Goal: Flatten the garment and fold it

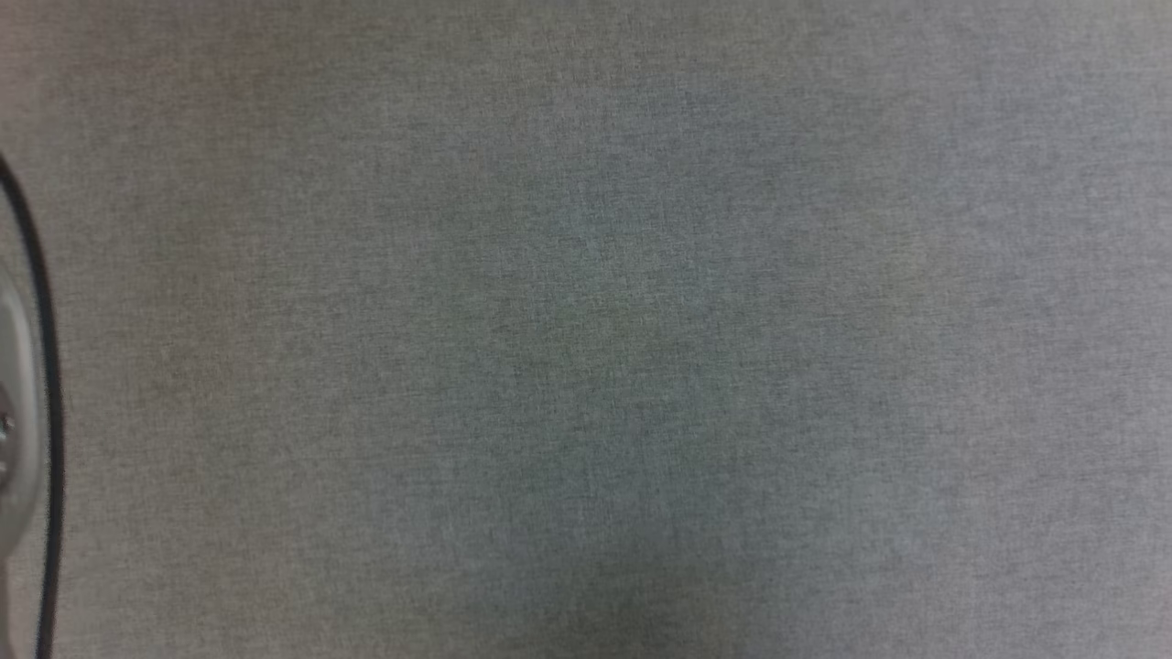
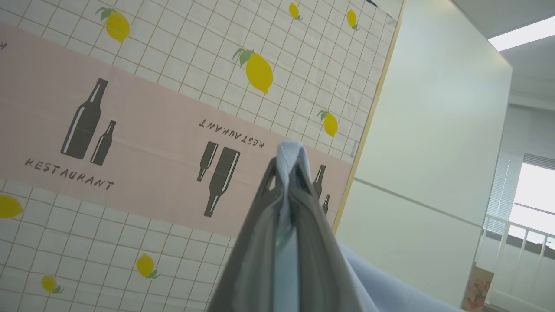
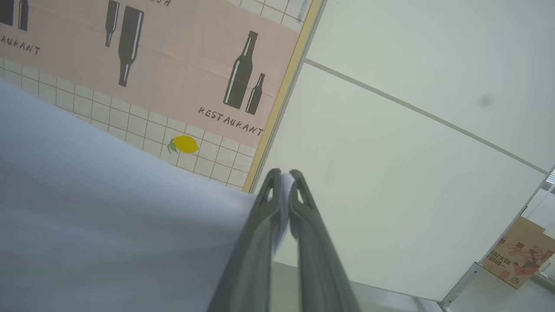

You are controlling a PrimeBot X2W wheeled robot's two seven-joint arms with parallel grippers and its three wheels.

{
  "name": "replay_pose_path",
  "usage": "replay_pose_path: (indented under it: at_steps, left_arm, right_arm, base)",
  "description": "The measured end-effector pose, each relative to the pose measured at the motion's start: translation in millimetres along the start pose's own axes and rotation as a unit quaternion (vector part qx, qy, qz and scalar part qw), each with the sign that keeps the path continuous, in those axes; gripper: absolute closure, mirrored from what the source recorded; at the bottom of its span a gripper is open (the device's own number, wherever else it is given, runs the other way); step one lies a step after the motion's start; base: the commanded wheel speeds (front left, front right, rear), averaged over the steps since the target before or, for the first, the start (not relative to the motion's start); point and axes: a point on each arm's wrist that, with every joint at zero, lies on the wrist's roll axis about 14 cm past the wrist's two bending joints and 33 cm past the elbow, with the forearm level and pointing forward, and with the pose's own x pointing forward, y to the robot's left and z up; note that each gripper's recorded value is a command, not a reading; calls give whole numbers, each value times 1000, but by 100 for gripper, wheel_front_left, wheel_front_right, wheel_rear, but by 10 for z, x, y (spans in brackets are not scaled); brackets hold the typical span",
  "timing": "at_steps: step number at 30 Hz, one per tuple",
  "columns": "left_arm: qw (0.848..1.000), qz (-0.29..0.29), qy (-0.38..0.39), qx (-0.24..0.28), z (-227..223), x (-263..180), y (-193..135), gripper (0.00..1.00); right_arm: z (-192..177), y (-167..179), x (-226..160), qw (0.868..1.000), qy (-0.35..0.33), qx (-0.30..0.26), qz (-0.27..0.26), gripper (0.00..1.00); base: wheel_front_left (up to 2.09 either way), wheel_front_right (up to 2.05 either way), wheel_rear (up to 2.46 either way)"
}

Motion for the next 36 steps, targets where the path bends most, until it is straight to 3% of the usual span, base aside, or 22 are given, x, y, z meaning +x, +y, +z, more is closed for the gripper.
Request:
replay_pose_path:
  at_steps: [6, 9, 14, 19, 23, 28, 31, 36]
  left_arm:
    - [987, 29, 160, 21, -1063, -589, 450, 100]
    - [971, 41, 235, 35, -1390, -1004, 616, 100]
    - [931, 59, 356, 47, -1702, -1861, 793, 100]
    - [892, 61, 447, 34, -1761, -2683, 688, 100]
    - [848, 55, 527, 18, -1704, -3455, 502, 100]
    - [793, 59, 606, 0, -1457, -4310, 330, 100]
    - [771, 69, 633, -10, -1294, -4683, 206, 100]
    - [746, 90, 659, -32, -1050, -5125, 7, 100]
  right_arm:
    - [-953, 429, -218, 993, 104, 10, 58, 100]
    - [-1261, 617, -447, 985, 144, 19, 89, 100]
    - [-1636, 899, -996, 967, 209, 45, 139, 100]
    - [-1866, 1013, -1646, 945, 271, 75, 167, 100]
    - [-1985, 1069, -2226, 925, 321, 92, 180, 100]
    - [-1986, 1030, -2773, 914, 351, 103, 175, 100]
    - [-1996, 1033, -3054, 907, 371, 100, 175, 100]
    - [-2031, 1023, -3416, 894, 403, 87, 179, 100]
  base:
    - [0, 0, 0]
    - [0, 0, 0]
    - [0, 0, 0]
    - [0, 0, 0]
    - [0, 0, 0]
    - [0, 0, 0]
    - [0, 0, 0]
    - [0, 0, 0]
